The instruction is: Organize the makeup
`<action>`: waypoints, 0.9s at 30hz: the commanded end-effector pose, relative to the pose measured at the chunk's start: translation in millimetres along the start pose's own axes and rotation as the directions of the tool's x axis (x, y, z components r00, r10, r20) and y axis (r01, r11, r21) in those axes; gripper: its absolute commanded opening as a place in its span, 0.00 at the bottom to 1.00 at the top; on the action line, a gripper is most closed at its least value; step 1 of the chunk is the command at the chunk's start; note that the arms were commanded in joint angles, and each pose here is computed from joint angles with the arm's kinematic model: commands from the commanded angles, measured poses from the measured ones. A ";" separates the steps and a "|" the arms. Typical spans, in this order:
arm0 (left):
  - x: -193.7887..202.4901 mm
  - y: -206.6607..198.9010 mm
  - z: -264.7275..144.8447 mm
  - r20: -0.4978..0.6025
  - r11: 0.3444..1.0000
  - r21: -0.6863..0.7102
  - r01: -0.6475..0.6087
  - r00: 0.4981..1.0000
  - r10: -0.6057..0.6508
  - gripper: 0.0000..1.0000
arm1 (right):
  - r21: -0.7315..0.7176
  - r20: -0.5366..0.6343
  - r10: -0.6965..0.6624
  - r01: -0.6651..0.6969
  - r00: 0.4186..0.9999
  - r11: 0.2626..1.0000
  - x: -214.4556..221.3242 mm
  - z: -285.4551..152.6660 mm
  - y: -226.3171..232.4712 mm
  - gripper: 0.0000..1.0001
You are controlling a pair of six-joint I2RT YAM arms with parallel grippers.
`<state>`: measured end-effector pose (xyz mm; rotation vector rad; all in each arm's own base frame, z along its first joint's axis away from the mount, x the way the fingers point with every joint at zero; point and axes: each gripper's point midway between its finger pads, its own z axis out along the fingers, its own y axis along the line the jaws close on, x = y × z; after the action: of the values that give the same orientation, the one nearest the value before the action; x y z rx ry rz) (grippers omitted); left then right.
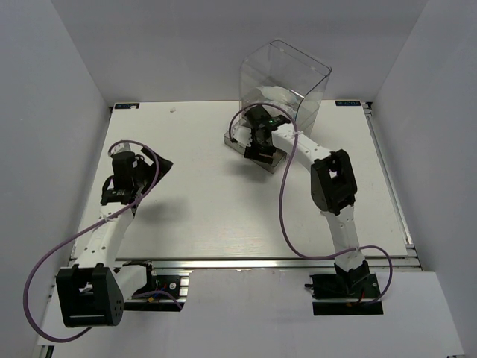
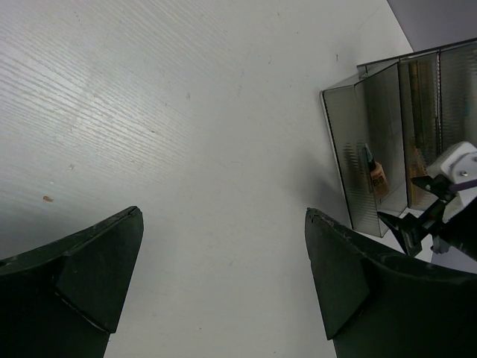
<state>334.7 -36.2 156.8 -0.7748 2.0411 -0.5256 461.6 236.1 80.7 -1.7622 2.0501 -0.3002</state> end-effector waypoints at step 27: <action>-9.9 -15.3 6.8 0.023 0.998 0.070 0.005 1.000 -0.007 0.98 | -0.082 -0.002 0.948 -0.944 0.319 0.318 187.8 -137.6 137.9 0.70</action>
<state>347.4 -38.2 168.9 -0.7551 1.9969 -0.5567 291.7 91.8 156.8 -0.5751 2.3453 0.3386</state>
